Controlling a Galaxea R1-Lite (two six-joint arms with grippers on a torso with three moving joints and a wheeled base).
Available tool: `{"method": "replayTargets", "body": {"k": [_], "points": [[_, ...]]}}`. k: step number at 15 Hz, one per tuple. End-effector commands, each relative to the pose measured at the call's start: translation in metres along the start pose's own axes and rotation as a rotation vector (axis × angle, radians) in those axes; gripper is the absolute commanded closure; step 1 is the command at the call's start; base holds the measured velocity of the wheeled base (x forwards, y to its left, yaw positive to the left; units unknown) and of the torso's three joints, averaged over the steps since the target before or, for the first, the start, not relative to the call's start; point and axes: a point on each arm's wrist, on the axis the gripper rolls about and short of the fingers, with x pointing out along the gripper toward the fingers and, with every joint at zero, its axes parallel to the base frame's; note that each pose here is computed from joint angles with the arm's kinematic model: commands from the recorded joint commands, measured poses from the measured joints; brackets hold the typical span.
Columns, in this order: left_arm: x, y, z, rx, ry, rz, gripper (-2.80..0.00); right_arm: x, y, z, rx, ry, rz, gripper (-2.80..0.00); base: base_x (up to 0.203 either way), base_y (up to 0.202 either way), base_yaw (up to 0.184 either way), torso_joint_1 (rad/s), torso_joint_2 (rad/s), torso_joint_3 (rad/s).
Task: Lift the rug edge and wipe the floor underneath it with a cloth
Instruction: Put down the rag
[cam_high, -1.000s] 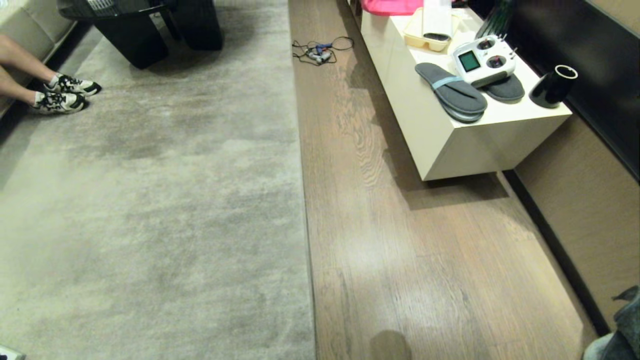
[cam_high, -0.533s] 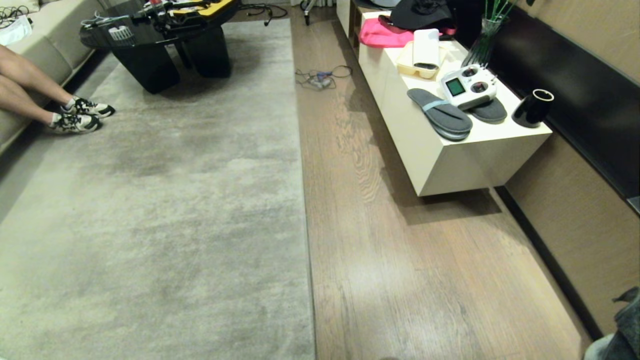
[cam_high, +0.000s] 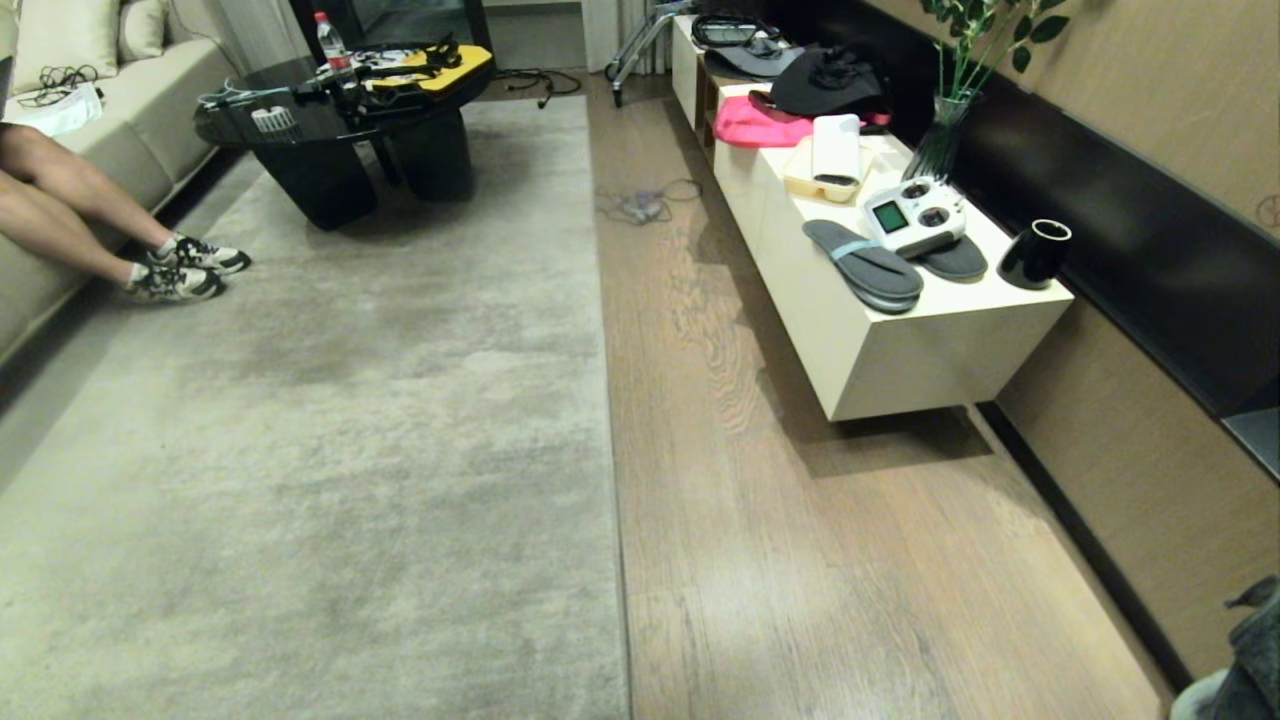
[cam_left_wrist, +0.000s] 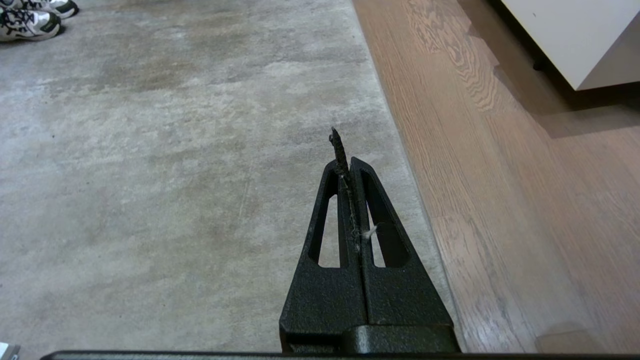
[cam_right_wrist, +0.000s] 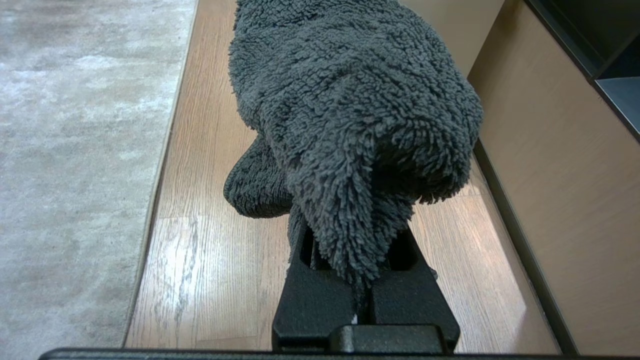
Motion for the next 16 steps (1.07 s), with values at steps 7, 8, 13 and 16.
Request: {"method": "replayTargets", "body": {"k": [7,8,13,16], "points": [[0.0,0.0,0.0,0.001,0.0,0.001,0.0,0.0001,0.0,0.0001,-0.001,0.0,-0.001,0.0,0.0,0.0,0.0,0.001,0.0,0.008],[0.0,0.0,0.0,0.001,0.0,0.001,0.0,0.0001,0.0,0.0001,-0.001,0.0,0.001,0.0,0.0,0.0,0.0,0.0,0.0,0.0],[0.0,0.0,0.0,0.001,0.0,0.001,0.0,0.0001,0.0,0.0001,-0.001,0.0,0.0,0.0,0.0,0.0,0.0,0.0,0.0,0.0],[0.0,0.0001,0.0,0.001,0.0,0.002,0.0,0.0001,0.0,0.0001,-0.001,0.0,0.0,0.0,0.0,0.0,0.0,0.002,0.0,-0.012]]}}
